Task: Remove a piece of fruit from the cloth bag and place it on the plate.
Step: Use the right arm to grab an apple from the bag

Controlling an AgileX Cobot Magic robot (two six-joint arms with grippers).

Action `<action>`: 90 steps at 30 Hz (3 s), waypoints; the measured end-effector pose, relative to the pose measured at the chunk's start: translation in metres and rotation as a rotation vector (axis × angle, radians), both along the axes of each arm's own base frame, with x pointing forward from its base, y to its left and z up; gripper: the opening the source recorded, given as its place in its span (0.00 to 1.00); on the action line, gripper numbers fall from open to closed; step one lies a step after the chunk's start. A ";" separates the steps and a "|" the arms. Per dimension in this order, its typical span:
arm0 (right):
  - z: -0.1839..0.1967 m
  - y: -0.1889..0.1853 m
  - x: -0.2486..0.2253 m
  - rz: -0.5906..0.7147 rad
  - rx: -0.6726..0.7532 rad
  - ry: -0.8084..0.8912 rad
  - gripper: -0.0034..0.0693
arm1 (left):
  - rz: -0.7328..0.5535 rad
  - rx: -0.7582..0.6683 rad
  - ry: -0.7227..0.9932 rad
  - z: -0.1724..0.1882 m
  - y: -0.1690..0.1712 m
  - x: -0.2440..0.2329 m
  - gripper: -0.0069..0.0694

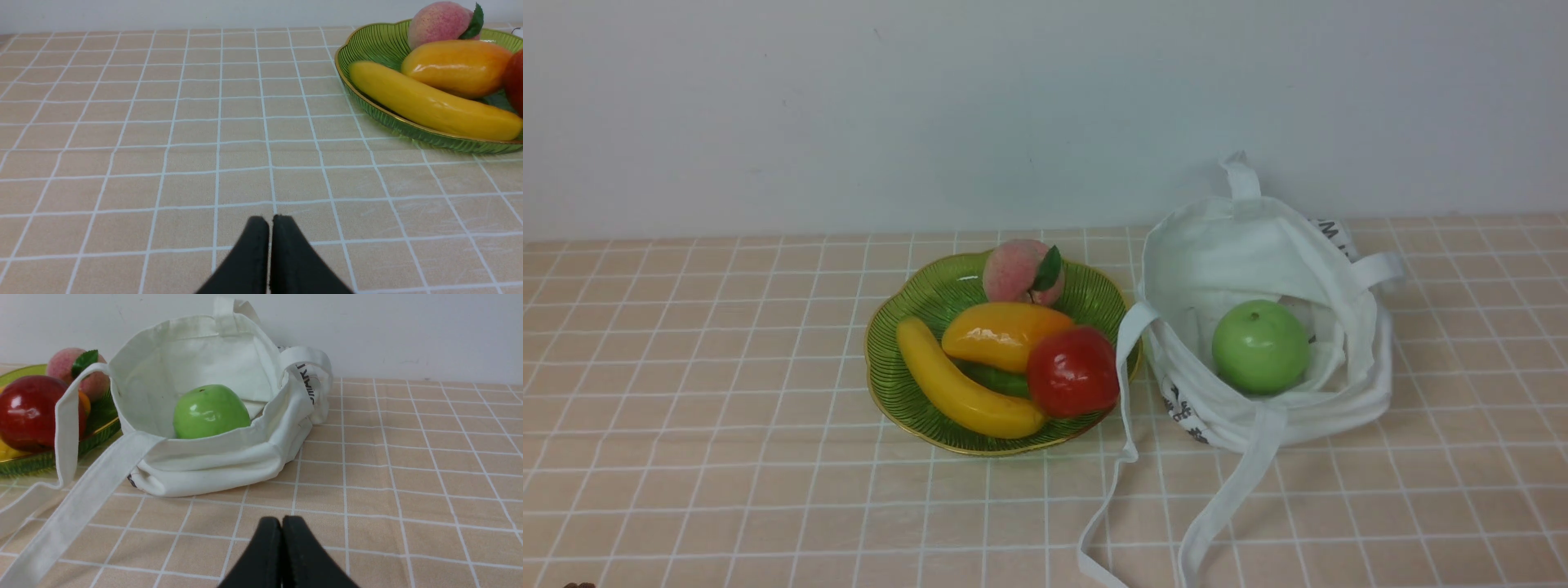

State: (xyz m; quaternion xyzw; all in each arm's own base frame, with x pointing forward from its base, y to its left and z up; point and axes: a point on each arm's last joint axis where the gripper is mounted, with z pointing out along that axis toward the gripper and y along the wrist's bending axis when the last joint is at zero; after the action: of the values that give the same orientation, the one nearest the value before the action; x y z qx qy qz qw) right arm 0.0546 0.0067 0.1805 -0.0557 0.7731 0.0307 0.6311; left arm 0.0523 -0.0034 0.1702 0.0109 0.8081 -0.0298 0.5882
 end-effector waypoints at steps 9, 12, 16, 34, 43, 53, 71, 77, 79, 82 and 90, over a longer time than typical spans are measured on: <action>0.000 0.000 0.000 0.000 0.000 0.000 0.03 | 0.000 0.000 0.000 0.000 0.000 0.000 0.08; 0.000 0.000 0.000 0.000 0.000 0.000 0.03 | 0.000 0.000 0.000 0.000 0.000 0.000 0.08; 0.000 0.000 0.000 0.000 0.000 0.000 0.03 | 0.000 0.000 0.000 0.000 0.000 0.000 0.08; 0.016 0.007 0.001 -0.031 0.971 -0.016 0.03 | 0.000 0.000 0.000 0.000 0.000 0.000 0.08; 0.119 0.013 -0.005 0.111 0.504 -0.155 0.03 | 0.000 0.000 0.000 0.000 0.000 0.000 0.08; 0.108 0.029 0.105 0.077 0.169 0.573 0.04 | 0.000 0.000 0.000 0.000 0.000 0.000 0.08; 0.051 0.091 0.294 0.247 -0.073 0.772 0.91 | 0.000 0.000 0.000 0.000 0.000 0.000 0.08; 0.022 0.097 0.328 0.247 -0.114 0.810 1.00 | 0.000 0.000 0.000 0.000 0.000 0.000 0.08; 0.011 0.097 0.335 0.246 -0.140 0.818 1.00 | 0.000 0.000 0.000 0.000 0.000 0.000 0.08; -0.001 0.098 0.344 0.246 -0.169 0.828 1.00 | 0.000 0.000 0.000 0.000 0.000 0.000 0.08; -0.003 0.099 0.351 0.239 -0.166 0.815 0.97 | 0.000 0.000 0.000 0.000 0.000 0.000 0.08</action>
State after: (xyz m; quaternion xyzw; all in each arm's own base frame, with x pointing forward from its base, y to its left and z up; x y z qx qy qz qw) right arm 0.4056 0.1059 0.1780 -0.1789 0.9470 0.0607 0.2597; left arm 0.0523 -0.0034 0.1702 0.0109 0.8081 -0.0298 0.5882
